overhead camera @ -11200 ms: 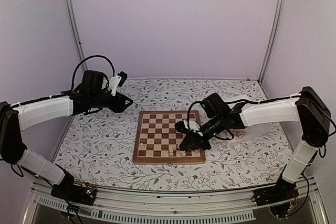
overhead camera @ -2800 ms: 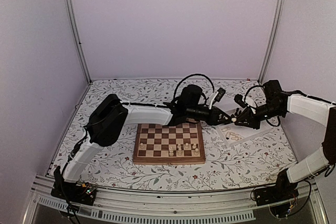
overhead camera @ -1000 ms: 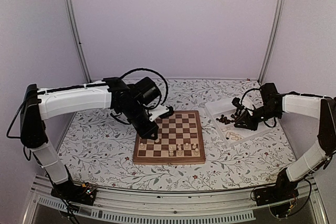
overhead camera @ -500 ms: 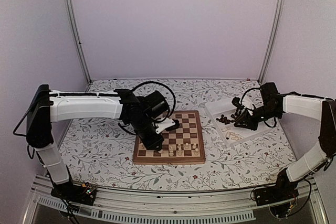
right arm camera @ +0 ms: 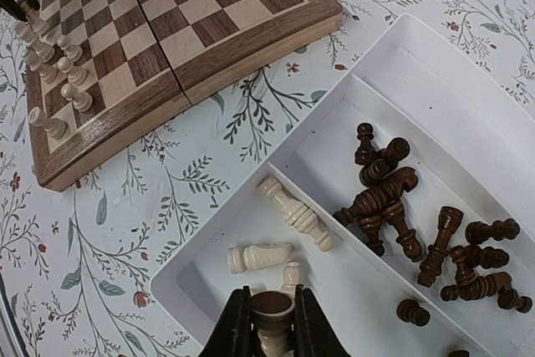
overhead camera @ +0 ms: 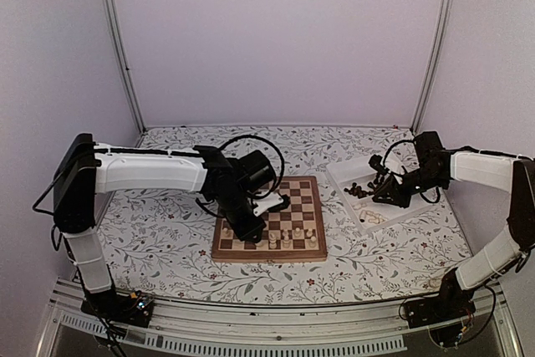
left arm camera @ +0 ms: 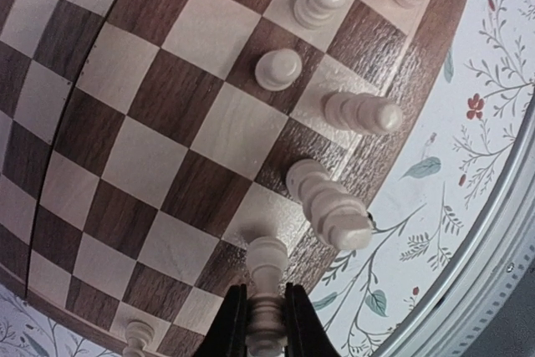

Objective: Set up the chess pieces on the board
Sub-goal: Place the chess piece on the chessboard.

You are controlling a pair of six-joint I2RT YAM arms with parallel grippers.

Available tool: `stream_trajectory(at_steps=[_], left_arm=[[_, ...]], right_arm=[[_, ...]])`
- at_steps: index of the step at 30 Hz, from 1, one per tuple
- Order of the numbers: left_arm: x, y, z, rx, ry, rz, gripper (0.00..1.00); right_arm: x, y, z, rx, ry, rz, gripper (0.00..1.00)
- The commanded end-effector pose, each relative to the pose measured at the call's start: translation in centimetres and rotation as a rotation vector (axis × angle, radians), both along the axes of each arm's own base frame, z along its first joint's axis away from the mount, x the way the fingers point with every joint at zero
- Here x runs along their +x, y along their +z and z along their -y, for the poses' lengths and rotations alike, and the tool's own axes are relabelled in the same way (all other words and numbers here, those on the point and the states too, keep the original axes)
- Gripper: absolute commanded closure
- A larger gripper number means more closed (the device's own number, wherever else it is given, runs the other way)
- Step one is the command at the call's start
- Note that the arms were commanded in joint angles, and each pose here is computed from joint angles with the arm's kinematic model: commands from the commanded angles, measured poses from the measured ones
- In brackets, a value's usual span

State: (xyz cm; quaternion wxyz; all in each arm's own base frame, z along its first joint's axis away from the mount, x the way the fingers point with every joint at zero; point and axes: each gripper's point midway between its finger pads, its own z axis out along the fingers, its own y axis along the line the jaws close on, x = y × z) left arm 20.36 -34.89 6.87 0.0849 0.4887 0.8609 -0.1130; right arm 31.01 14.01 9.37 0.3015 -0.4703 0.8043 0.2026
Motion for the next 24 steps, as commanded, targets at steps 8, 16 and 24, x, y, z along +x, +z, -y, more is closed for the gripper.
stream_trajectory(at_steps=[8, 16, 24], left_arm=[[0.1, -0.2, 1.8, -0.023, -0.024, -0.009, 0.91], [-0.1, -0.4, 1.9, -0.016, -0.028, -0.006, 0.71], [-0.3, 1.2, 1.6, -0.014, -0.039, 0.036, 0.52]], right_arm=[[-0.3, 0.2, -0.1, -0.002, 0.002, 0.012, 0.87], [-0.3, 0.2, -0.1, -0.002, 0.000, 0.011, 0.87], [-0.4, 0.3, -0.2, 0.004, 0.003, 0.010, 0.87]])
